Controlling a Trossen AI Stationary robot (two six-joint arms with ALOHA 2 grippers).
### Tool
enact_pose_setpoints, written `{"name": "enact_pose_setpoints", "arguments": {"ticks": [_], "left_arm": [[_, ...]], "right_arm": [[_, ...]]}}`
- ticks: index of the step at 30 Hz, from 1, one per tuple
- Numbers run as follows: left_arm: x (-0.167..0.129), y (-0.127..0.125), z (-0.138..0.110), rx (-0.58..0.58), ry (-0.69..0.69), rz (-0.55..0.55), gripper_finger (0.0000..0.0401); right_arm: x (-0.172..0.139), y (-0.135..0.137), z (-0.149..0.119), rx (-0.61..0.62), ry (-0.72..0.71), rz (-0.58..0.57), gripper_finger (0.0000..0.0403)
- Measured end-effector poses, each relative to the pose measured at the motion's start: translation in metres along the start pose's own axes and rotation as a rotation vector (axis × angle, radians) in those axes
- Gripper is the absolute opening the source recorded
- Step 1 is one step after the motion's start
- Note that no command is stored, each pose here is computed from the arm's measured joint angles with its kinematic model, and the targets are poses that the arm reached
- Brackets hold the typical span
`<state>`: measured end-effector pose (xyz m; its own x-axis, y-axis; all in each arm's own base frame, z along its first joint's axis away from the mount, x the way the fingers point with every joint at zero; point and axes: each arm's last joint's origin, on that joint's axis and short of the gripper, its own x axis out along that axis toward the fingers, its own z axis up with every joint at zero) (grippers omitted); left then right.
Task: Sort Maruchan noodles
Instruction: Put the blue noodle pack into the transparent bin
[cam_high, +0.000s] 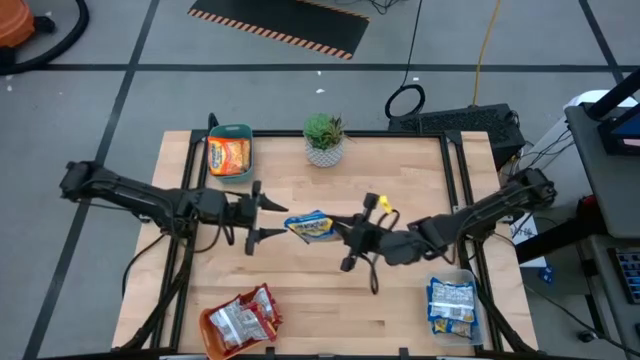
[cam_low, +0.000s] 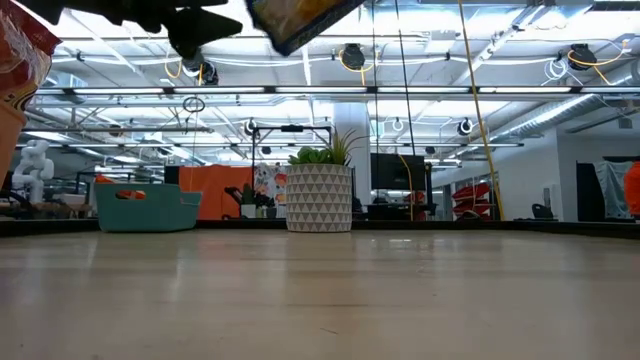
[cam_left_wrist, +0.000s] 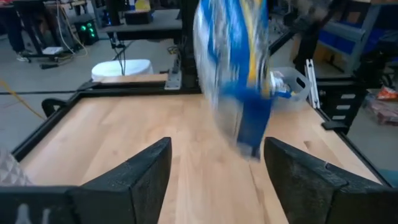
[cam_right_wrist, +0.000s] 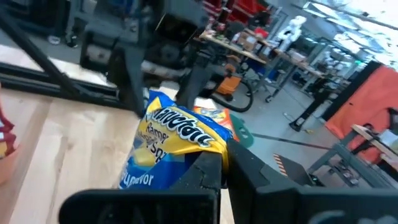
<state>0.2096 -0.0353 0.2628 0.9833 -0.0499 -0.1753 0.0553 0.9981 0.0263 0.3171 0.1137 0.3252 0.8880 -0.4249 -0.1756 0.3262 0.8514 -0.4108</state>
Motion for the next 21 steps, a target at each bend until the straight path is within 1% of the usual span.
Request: {"name": "enact_pose_setpoints", "arguments": {"ticks": [4, 8, 12, 15, 17, 21], "left_arm": [[0.012, -0.003, -0.005, -0.015, 0.005, -0.007, 0.0294], [0.025, -0.008, -0.006, -0.045, -0.046, -0.029, 0.0339], [0.037, -0.02, -0.008, -0.028, -0.11, -0.117, 0.0375], [0.043, -0.027, -0.011, 0.01, -0.129, -0.153, 0.0387], [0.045, -0.028, -0.012, 0.017, -0.144, -0.146, 0.0389], [0.046, -0.021, -0.007, -0.053, -0.201, -0.023, 0.039]], "right_arm": [[-0.016, 0.006, 0.005, -0.014, -0.015, -0.016, 0.0], [-0.021, 0.009, 0.009, -0.02, -0.036, -0.02, 0.0], [-0.022, 0.01, 0.009, -0.022, -0.038, -0.02, 0.0], [-0.022, 0.009, 0.009, -0.032, -0.03, -0.045, 0.0], [-0.022, 0.009, 0.009, -0.036, -0.025, -0.063, 0.0], [-0.022, 0.009, 0.009, -0.031, -0.029, -0.064, 0.0]]}}
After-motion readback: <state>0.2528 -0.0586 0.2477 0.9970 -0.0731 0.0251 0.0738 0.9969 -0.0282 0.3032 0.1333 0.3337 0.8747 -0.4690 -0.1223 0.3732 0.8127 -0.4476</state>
